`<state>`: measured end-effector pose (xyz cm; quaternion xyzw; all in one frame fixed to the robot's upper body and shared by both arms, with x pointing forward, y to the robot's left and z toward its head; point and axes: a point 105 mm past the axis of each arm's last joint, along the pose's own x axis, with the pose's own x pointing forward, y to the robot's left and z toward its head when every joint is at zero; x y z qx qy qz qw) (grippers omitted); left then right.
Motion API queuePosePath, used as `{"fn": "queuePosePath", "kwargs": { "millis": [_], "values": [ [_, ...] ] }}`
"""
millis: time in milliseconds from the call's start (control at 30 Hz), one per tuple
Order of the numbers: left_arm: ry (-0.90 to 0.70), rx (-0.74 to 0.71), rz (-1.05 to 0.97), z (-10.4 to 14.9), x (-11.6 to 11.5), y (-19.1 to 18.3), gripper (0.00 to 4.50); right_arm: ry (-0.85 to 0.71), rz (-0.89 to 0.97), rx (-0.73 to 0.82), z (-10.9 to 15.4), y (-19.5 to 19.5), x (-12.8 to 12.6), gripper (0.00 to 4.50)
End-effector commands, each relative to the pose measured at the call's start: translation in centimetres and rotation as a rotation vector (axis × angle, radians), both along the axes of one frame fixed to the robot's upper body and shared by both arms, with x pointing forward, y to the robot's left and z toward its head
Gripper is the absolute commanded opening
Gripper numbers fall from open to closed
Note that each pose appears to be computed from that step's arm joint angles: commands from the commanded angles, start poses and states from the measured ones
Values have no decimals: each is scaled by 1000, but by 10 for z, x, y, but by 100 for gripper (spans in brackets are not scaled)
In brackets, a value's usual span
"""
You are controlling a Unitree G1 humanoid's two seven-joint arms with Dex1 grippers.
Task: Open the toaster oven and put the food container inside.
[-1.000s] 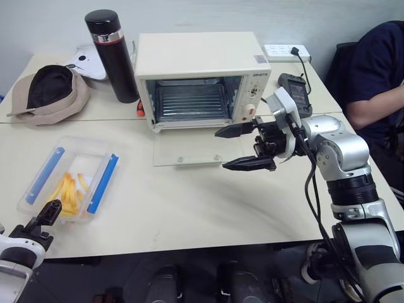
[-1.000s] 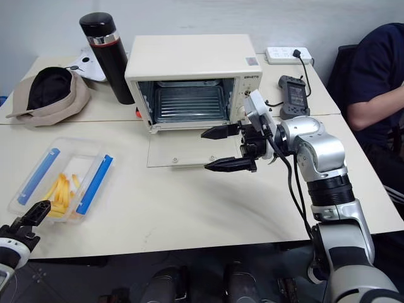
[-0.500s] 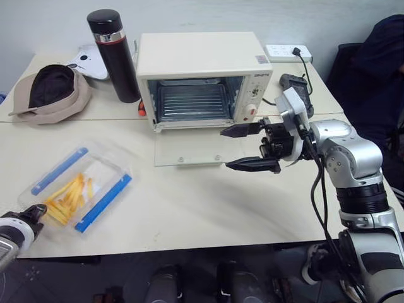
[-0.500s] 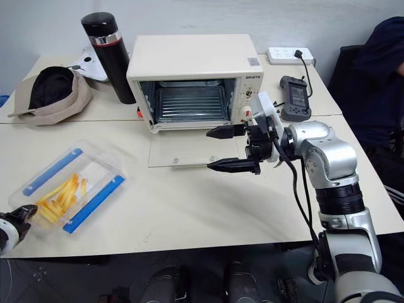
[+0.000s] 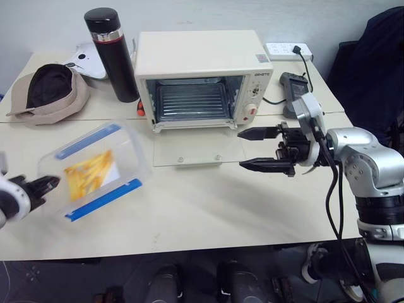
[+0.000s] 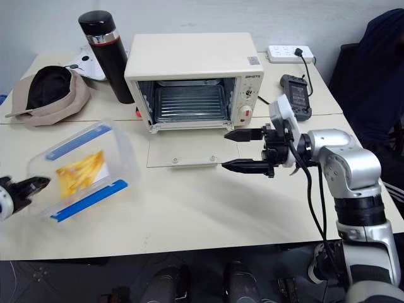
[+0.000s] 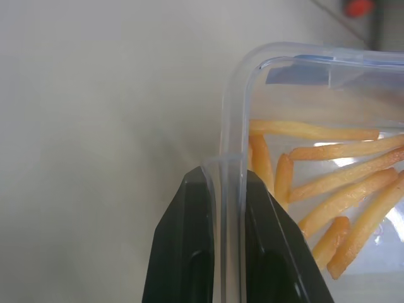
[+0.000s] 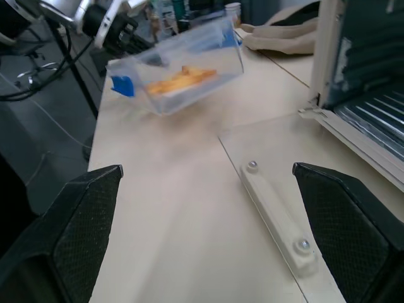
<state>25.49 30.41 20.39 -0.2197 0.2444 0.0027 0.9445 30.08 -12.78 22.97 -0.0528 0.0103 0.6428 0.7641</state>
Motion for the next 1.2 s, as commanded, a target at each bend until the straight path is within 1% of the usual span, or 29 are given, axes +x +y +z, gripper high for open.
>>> {"fn": "queuePosePath", "kwargs": {
  "millis": [33, 133, 233, 300, 400, 467, 667, 767, 900, 967, 1033, 1167, 1200],
  "values": [
    [-46, 14, -141, 18, 18, -29, 11, -46, -62, 28, 9, -9, -5, 450],
    [-62, 8, -231, 25, 44, -65, 11, -48, -121, 41, 4, -13, -6, 450],
    [-38, -1, -242, 26, 70, -95, 11, -67, -198, 44, 0, -21, -5, 450],
    [-16, 9, -271, 25, 81, -118, 11, -74, -240, 53, 0, -26, -7, 450],
    [-1, 33, -284, 25, 93, -139, 11, -79, -275, 69, 1, -32, -11, 450],
    [4, 34, -281, 25, 101, -148, 11, -77, -297, 69, -1, -35, -14, 450],
    [-8, 96, -202, 30, 133, -153, 11, -73, -341, 66, -8, -41, -22, 450],
    [-13, 117, -213, 30, 143, -161, 11, -81, -349, 57, -8, -41, -24, 450],
    [3, 128, -245, 23, 152, -170, 11, -98, -344, 58, -2, -41, -27, 450],
    [-2, 135, -273, 21, 155, -175, 82, -104, -344, 60, 0, -41, -26, 450],
    [-12, 147, -290, 21, 157, -178, 133, -107, -345, 61, 1, -39, -25, 450],
    [-47, 179, -257, 25, 163, -169, 256, -112, -340, 56, 1, -35, -23, 450],
    [-79, 200, -246, 30, 164, -164, 295, -112, -336, 55, 1, -34, -24, 450]
  ]
}}
